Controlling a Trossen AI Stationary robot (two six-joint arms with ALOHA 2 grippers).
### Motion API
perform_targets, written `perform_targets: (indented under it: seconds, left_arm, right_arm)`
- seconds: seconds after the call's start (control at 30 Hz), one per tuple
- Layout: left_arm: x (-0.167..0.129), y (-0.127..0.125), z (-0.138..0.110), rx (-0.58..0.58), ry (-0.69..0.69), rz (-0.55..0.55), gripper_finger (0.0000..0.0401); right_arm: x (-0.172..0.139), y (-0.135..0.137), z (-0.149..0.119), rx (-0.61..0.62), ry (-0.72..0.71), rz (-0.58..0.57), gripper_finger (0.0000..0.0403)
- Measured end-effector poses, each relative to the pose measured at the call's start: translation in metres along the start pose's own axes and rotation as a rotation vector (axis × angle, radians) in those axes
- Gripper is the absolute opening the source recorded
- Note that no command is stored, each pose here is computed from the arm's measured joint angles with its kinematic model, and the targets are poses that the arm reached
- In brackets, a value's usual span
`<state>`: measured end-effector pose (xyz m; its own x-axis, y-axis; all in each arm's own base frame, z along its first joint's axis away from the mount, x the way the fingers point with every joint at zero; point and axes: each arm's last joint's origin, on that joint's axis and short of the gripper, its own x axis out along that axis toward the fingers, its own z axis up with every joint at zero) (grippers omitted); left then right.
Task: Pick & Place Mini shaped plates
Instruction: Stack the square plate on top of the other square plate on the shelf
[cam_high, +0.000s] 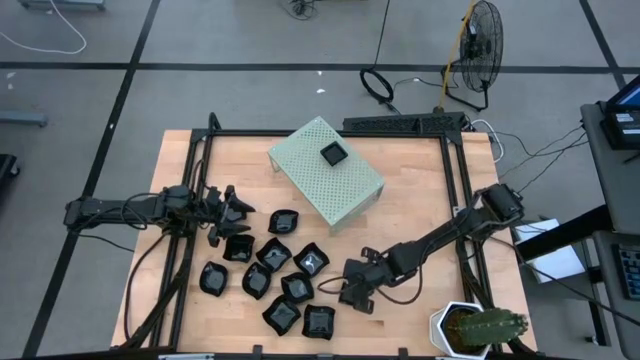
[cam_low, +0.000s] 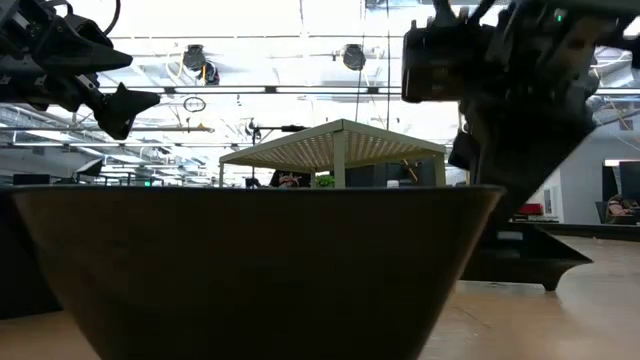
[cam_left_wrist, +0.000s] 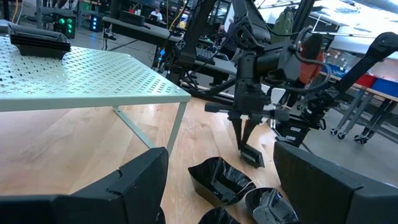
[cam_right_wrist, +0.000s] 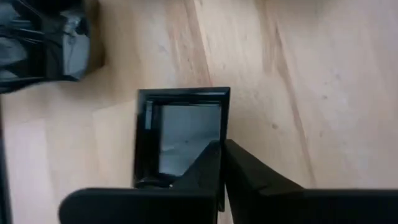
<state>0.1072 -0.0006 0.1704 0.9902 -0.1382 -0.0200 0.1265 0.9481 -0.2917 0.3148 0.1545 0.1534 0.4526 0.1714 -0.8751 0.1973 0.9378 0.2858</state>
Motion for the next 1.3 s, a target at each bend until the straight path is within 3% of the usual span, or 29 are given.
perform_targets:
  seconds: [0.3,0.53,0.7,0.93,1.3]
  left_arm:
    - [0.0,0.0,0.0,0.0,0.0,0.0,0.0296]
    - [0.0,0.0,0.0,0.0,0.0,0.0,0.0296]
    - [0.0,0.0,0.0,0.0,0.0,0.0,0.0296]
    - [0.0,0.0,0.0,0.0,0.0,0.0,0.0296]
    - [0.0,0.0,0.0,0.0,0.0,0.0,0.0296]
  right_arm:
    - [-0.049,0.003,0.022,-0.012,-0.17,0.107,0.0001]
    - [-0.086,-0.006,0.032,-0.063,-0.286,0.127,0.0011]
    - [-0.067,-0.012,0.014,-0.004,-0.202,0.094,0.0069]
    - [-0.025,-0.008,-0.008,-0.057,-0.169,0.036,0.0147]
    - [0.011,-0.012,-0.013,-0.046,-0.136,0.007,0.0135]
